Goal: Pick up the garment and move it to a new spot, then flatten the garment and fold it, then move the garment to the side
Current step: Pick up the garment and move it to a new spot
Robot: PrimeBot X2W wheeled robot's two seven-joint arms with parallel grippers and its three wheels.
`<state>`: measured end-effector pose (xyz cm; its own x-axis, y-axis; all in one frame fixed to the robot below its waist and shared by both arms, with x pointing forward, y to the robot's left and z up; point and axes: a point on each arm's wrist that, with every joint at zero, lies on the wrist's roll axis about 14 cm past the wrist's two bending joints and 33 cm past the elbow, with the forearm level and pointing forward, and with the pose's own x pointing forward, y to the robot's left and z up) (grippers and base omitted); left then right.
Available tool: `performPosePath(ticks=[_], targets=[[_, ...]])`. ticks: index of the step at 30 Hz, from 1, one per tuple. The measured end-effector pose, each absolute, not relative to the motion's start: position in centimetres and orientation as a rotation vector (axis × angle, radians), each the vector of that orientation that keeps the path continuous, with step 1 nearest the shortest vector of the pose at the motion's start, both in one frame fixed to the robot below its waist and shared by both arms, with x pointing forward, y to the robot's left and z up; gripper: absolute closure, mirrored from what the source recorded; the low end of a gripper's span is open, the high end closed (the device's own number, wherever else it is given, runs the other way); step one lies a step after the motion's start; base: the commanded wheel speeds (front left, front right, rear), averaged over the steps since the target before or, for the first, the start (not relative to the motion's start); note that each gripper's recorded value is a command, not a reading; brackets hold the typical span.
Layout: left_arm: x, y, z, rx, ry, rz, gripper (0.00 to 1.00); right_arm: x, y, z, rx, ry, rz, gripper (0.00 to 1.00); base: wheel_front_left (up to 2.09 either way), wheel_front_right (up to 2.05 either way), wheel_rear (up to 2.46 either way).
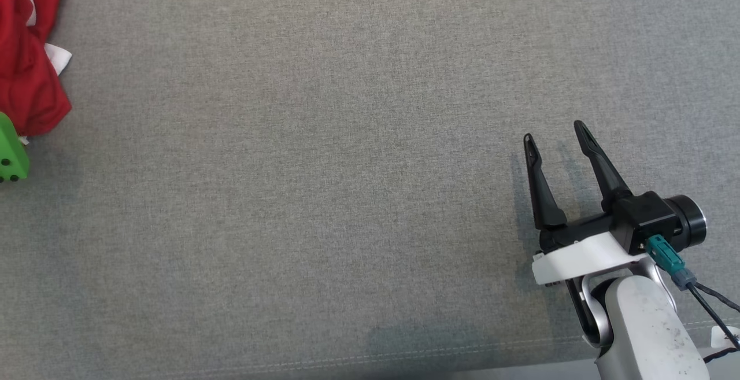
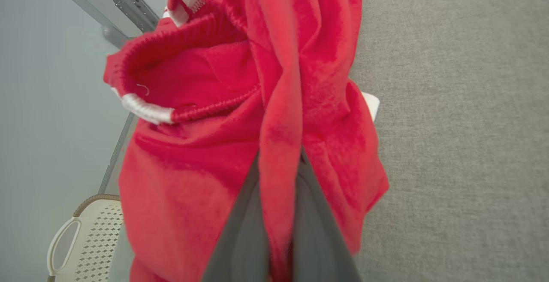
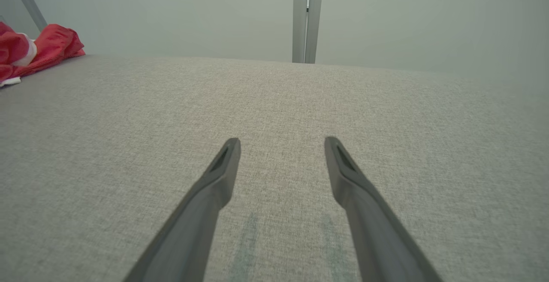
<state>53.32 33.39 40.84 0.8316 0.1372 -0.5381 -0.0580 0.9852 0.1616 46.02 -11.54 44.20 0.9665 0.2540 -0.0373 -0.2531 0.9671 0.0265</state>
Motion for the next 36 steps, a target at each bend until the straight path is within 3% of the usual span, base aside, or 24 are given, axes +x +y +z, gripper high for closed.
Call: performPosePath(ticks=[8, 14, 27, 36], targets=[[53.8, 33.1, 44.4, 0.15, 0.473, 0.095, 1.0, 45.6, -11.4, 45.9, 0.037, 0.007, 0.258, 0.0, 0.0, 0.0, 0.0], [55.5, 29.2, 51.7, 0.214, 0.274, -0.017, 1.0, 44.0, -11.7, 48.2, 0.065, -0.032, 0.246, 0.0, 0.0, 0.0, 0.0], [54.2, 13.4, 65.2, 0.236, -0.097, -0.377, 1.0, 39.5, -15.2, 51.7, 0.076, -0.105, 0.145, 0.0, 0.0, 0.0, 0.0], [50.6, 0.2, 65.0, 0.093, -0.161, -0.655, 1.0, 37.7, -18.3, 52.2, 0.078, -0.117, 0.053, 0.0, 0.0, 0.0, 0.0]])
